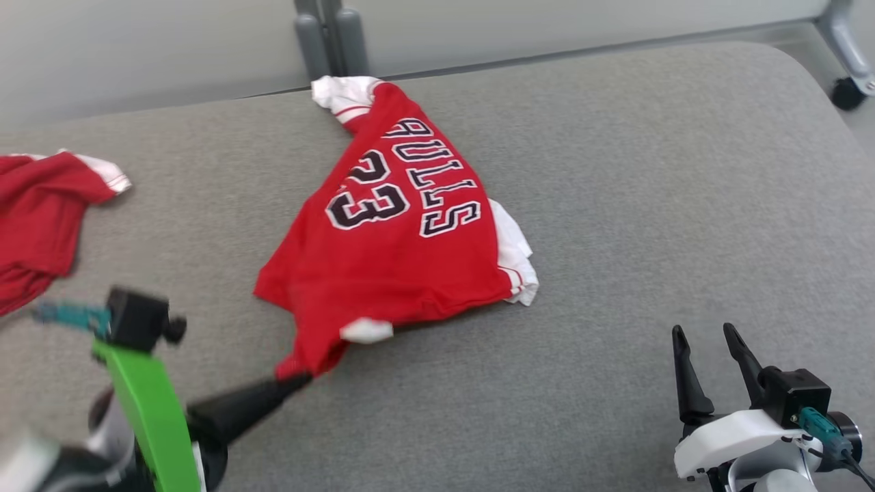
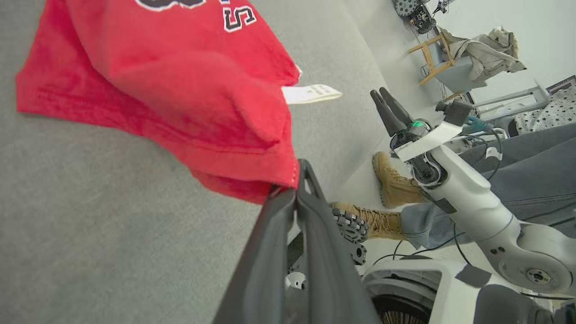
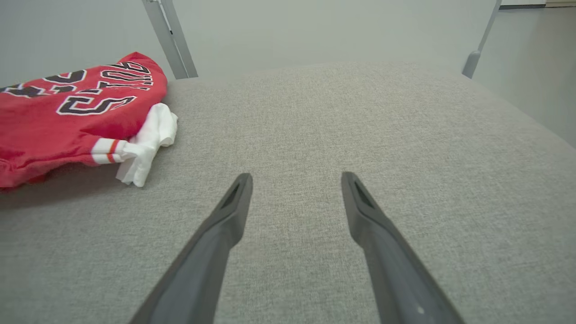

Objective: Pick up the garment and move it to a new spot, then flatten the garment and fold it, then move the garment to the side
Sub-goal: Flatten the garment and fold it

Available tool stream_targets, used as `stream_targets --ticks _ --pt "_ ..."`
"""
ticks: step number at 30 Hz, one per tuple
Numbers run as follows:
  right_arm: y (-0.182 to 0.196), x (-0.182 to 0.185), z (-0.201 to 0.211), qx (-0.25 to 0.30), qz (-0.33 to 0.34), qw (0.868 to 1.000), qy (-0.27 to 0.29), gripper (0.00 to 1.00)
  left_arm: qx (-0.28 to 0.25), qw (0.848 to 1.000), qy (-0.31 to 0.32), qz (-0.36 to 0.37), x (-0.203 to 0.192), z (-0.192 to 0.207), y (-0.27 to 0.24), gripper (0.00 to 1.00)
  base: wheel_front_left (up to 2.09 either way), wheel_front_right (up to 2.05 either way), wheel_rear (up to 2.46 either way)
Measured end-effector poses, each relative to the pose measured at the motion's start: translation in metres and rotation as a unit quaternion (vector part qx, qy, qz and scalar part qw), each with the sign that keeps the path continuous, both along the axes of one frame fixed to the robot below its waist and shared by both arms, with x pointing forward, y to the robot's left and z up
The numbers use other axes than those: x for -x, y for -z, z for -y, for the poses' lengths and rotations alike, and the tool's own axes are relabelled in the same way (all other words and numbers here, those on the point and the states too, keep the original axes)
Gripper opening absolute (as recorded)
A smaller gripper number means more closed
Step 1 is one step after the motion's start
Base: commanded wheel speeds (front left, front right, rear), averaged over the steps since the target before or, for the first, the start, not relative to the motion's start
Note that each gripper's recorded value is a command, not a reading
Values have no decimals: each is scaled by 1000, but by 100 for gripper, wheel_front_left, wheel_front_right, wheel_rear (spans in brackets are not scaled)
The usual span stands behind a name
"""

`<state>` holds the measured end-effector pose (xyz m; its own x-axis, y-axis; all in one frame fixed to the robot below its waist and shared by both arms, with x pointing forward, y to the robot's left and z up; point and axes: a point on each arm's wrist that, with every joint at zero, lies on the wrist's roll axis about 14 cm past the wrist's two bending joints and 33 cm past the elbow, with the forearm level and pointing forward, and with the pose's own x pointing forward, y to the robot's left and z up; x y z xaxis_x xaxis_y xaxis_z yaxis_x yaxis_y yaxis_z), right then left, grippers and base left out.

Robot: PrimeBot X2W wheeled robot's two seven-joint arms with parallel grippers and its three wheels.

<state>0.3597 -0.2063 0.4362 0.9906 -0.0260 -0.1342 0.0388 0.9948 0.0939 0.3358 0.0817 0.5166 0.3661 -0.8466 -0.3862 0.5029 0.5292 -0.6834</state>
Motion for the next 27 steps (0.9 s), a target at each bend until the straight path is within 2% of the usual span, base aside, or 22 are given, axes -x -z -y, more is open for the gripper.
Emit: stream_targets --ticks 4,8,15,22,23,24,25,27 --pt "-2 -10 -18 -1 4 1000 -28 100 -15 996 -56 -64 40 -22 45 0 0 0 0" --pt "-1 -17 -33 -1 5 999 -52 100 -51 989 -110 -88 65 -41 86 0 0 0 0" --pt "-4 -25 -48 -2 11 997 -74 100 -129 975 -161 -88 81 -75 134 0 0 0 0" --pt "-5 -21 -41 0 11 998 -65 100 -191 954 -220 -75 76 -124 158 0 0 0 0" --pt "-5 -20 -40 0 11 998 -63 100 -198 950 -231 -64 72 -130 158 7 0 0 0" --pt "-5 -19 -39 0 11 998 -62 100 -202 946 -247 -55 67 -137 157 44 0 0 0" --pt "-5 -17 -38 1 10 998 -60 100 -200 942 -266 -54 64 -142 157 100 0 0 0" --pt "-5 -15 -34 1 10 998 -55 100 -198 939 -276 -50 61 -143 156 100 0 0 0"
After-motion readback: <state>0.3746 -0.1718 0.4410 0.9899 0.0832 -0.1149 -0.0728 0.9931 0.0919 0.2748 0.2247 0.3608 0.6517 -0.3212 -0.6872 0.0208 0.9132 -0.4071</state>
